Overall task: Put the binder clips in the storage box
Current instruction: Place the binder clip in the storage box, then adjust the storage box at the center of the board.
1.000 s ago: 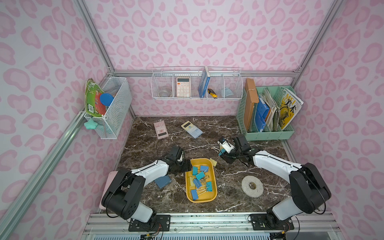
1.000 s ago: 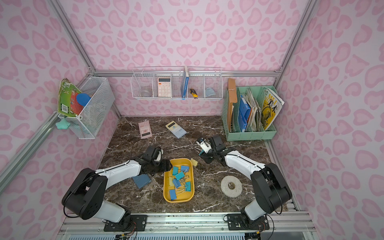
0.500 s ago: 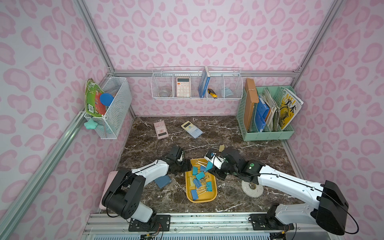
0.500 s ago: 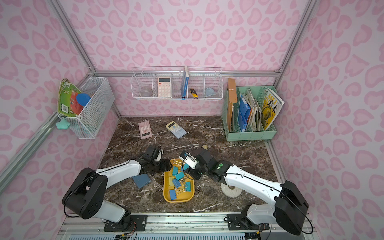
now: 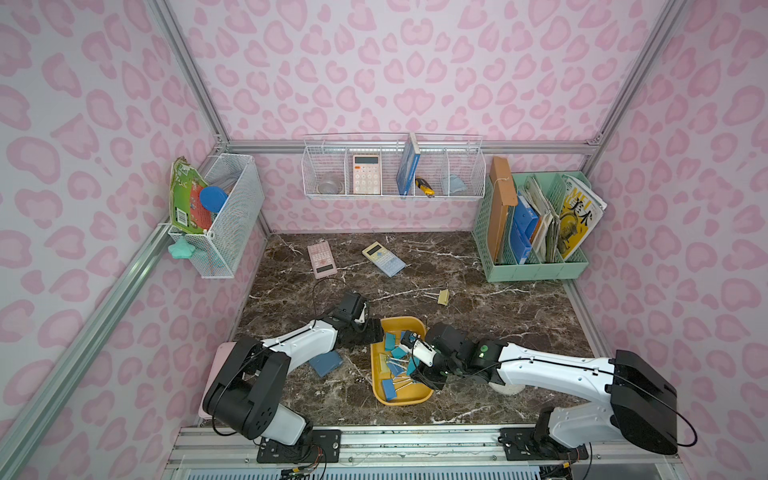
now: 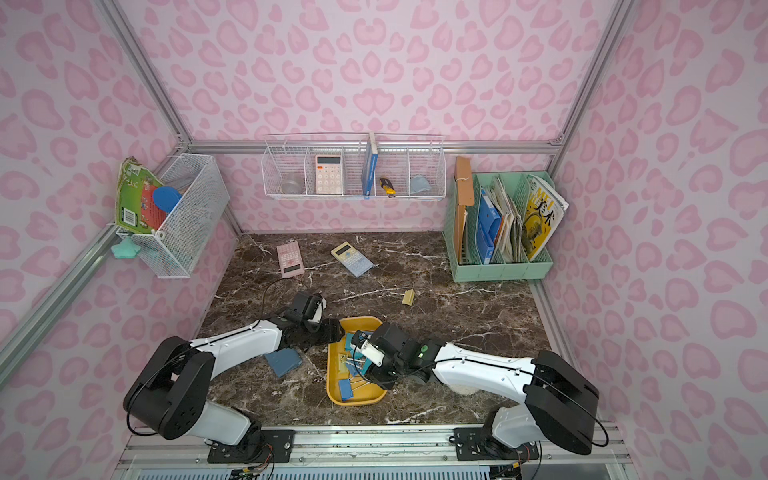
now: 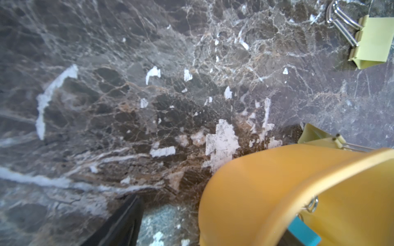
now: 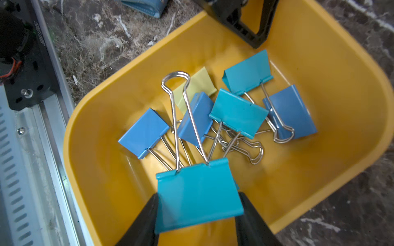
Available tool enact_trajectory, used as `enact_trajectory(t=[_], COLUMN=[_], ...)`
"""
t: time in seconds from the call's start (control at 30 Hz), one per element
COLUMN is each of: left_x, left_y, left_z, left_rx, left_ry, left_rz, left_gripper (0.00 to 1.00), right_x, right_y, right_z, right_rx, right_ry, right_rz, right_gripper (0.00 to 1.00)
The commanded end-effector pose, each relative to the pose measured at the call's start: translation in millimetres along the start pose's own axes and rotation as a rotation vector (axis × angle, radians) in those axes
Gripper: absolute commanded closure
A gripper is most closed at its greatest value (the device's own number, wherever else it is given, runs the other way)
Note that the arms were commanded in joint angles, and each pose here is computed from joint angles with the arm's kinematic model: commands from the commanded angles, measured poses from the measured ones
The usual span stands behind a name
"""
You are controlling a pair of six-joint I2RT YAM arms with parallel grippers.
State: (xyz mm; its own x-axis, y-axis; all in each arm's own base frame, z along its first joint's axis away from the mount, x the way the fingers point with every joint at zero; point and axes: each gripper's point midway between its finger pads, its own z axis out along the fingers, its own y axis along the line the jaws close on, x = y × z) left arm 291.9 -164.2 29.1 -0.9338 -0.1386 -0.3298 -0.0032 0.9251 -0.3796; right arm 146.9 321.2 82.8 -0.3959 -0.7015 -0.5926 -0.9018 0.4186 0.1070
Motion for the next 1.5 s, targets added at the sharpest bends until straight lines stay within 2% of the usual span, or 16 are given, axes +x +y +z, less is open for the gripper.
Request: enact_trajectory(t=[0.0,0.17,0.27,0.43,0.7,0.77,0.9,1.1,1.47], left_x=[37.6,37.6,37.2,37.2,36.7,37.1,37.0,37.3,38.8], left_y=[22.8,23.0,22.6,22.6,22.9,23.3,23.6,23.8,26.6], left_z=[1.2,2.1,2.2,2.5,4.2,4.2,4.8,7.1,8.5], left_rx=[-0.084,-0.086,-0.086,-0.087,-0.091,-0.094,-0.096,-0.098,-0.112], left_ry=[0.141,0.144,0.145,0.147,0.151,0.154,0.157,0.164,0.172], left_rz=[-0.034,-0.034,-0.035,-0.037,-0.038,-0.038,-0.039,-0.040,-0.039], left_gripper=[0.21,0.21,0.21,0.21,0.21,0.21,0.21,0.21,0.21], right_x=[6.7,10.6,-3.4,-29.5,-26.8,-27.4,-37.7,-51.2,-37.5], right_y=[-1.8,-8.4,-18.0,-57.2,-119.0,-126.9,-129.5,-133.6,-197.7], right_z=[2.0,-1.5,-12.6,-45.0,-58.9,-57.2,-49.5,-27.3,-0.7], right_rx=[0.010,0.050,0.096,0.221,0.311,0.290,0.264,0.222,0.326], right_ry=[0.013,0.018,-0.028,-0.148,-0.233,-0.262,-0.293,-0.271,-0.191], right_rz=[0.022,0.008,-0.004,0.072,0.217,0.251,0.234,0.209,0.317], right_gripper=[0.43,0.30,0.27,0.28,0.32,0.32,0.33,0.32,0.34])
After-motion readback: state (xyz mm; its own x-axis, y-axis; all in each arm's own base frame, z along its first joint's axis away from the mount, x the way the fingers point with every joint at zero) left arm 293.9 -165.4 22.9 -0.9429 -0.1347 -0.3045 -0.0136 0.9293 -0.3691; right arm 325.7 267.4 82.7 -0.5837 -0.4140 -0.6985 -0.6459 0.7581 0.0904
